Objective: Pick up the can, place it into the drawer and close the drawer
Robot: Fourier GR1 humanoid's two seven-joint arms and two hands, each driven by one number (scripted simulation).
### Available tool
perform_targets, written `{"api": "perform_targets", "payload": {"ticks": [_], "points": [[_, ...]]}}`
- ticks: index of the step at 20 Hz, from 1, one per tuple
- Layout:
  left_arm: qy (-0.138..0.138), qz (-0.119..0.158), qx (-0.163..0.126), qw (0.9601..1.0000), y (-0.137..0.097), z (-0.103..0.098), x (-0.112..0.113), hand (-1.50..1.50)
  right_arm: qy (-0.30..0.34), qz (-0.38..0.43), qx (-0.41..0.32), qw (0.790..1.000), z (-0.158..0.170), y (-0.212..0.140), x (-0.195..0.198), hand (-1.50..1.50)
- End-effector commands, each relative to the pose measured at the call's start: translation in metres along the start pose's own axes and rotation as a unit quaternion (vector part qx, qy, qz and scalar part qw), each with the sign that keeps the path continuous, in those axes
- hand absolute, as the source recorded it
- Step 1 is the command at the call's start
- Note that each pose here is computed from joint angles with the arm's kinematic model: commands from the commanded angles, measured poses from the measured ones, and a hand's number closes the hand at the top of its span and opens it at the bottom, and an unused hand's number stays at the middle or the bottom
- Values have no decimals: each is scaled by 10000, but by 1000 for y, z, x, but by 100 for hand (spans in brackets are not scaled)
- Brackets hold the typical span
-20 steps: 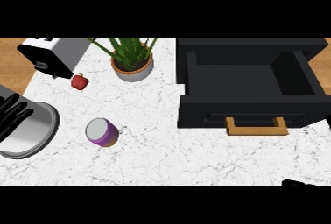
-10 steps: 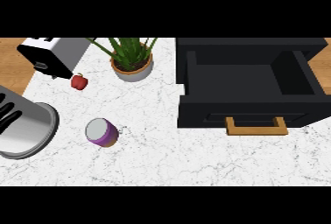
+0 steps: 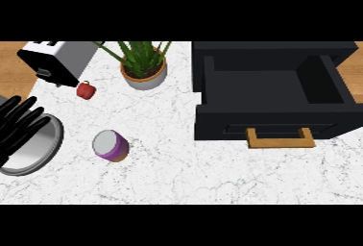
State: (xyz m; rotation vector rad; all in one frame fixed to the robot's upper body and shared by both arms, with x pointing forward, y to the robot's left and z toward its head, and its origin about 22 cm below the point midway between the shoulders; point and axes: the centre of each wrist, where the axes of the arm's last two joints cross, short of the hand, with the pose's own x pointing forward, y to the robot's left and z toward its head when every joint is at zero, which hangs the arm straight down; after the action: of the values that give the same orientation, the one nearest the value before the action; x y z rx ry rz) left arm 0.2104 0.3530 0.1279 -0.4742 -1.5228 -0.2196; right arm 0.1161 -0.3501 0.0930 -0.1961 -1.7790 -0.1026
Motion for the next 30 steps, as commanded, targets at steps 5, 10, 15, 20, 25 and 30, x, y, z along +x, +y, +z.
{"api": "perform_targets", "payload": {"ticks": [5, 10, 15, 20, 25, 30], "points": [[189, 143, 69, 9997, -8, -24, -23, -150, -61, 1, -62, 10000, 32, 1, 7, -150], [189, 126, 95, 9997, -6, -30, -59, -150, -21, -27, 14, 10000, 28, -15, 12, -150], [399, 14, 162, 9991, 7, -48, -67, -150, -41, -57, 34, 10000, 20, -29, 19, -150], [356, -140, 360, 9986, -10, -69, -99, -150, -91, 94, 72, 9999, 37, -26, 24, -150], [515, -97, 582, 9969, 12, -60, -130, -150, 32, -5, 97, 9999, 44, -37, 18, -150], [444, -243, 807, 9955, 21, -59, -147, -150, 29, 13, -7, 10000, 34, -43, 12, -150]]}}
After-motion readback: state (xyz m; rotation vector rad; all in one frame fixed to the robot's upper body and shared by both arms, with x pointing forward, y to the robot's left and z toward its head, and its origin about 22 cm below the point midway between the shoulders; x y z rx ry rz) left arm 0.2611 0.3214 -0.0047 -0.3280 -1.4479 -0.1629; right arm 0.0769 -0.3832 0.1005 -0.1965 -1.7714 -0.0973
